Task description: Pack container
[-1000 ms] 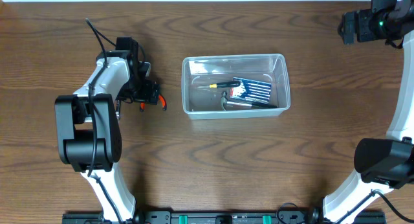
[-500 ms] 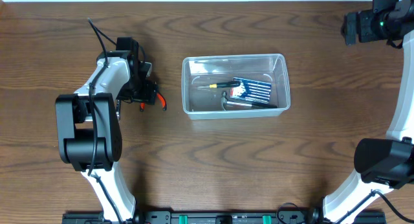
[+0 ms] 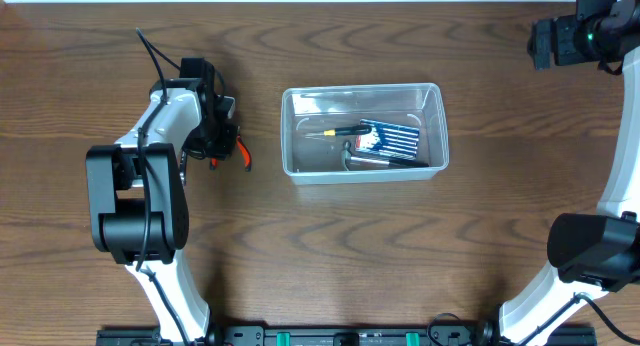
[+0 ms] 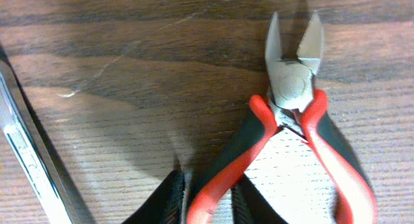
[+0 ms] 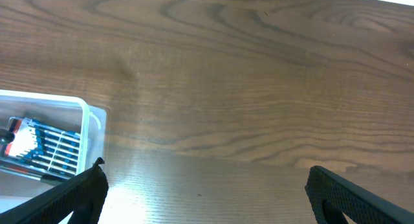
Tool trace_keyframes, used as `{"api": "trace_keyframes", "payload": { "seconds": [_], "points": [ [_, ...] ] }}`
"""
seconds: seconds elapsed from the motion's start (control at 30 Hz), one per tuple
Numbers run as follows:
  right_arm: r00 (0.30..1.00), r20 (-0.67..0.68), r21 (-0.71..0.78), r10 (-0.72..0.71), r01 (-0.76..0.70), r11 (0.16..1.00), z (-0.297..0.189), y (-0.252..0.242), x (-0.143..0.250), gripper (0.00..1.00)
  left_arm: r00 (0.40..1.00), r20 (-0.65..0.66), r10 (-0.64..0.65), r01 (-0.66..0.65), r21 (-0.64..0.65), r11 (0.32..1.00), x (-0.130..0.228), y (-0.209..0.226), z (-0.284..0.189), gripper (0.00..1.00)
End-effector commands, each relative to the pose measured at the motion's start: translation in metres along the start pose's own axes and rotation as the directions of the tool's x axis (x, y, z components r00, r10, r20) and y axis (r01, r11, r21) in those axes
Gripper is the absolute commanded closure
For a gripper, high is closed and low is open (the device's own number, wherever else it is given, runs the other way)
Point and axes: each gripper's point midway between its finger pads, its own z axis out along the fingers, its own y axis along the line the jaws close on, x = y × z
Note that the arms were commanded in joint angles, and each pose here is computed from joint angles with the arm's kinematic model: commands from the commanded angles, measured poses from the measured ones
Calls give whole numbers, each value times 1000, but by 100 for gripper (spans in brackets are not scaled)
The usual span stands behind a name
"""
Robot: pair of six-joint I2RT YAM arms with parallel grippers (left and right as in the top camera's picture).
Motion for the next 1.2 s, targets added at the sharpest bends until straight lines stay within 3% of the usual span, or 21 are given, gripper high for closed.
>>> {"api": "trace_keyframes", "payload": {
  "seconds": [0.0,0.17,0.4,0.53,0.63,0.73,0.87,1.03,1.17],
  "points": [
    [1000,11,7,5,-5,1000,-6,-1,-1,1,1000,-23,6,-6,-8,1000,1,3,9,81],
    [1000,10,11,-7,7,1000,-6,-1,-1,1,1000,-23,6,-6,-8,1000,1,3,9,94],
    [1000,0,44,-5,5,999,-6,-7,1,1,1000,15,-6,6,-15,1000,-6,5,-5,94],
    [1000,0,44,-5,5,999,-6,-7,1,1,987,154,-36,41,-33,999,-32,7,-65,94],
    [1000,0,44,-5,5,999,-6,-7,1,1,956,294,14,2,-54,999,-51,-4,-135,95],
    [1000,1,44,-5,5,999,-6,-7,0,1,877,424,227,-187,-132,973,-62,-35,-200,94],
    [1000,1,44,-5,5,999,-6,-7,0,1,700,469,539,-469,-268,842,-64,-92,-236,94],
    [1000,1,43,-5,5,999,-6,-7,0,1,533,438,724,-681,-285,674,-63,-156,-222,94],
    [1000,0,43,-5,5,999,-6,-7,1,1,522,396,756,-740,-230,632,-64,-182,-188,94]
  ]
}}
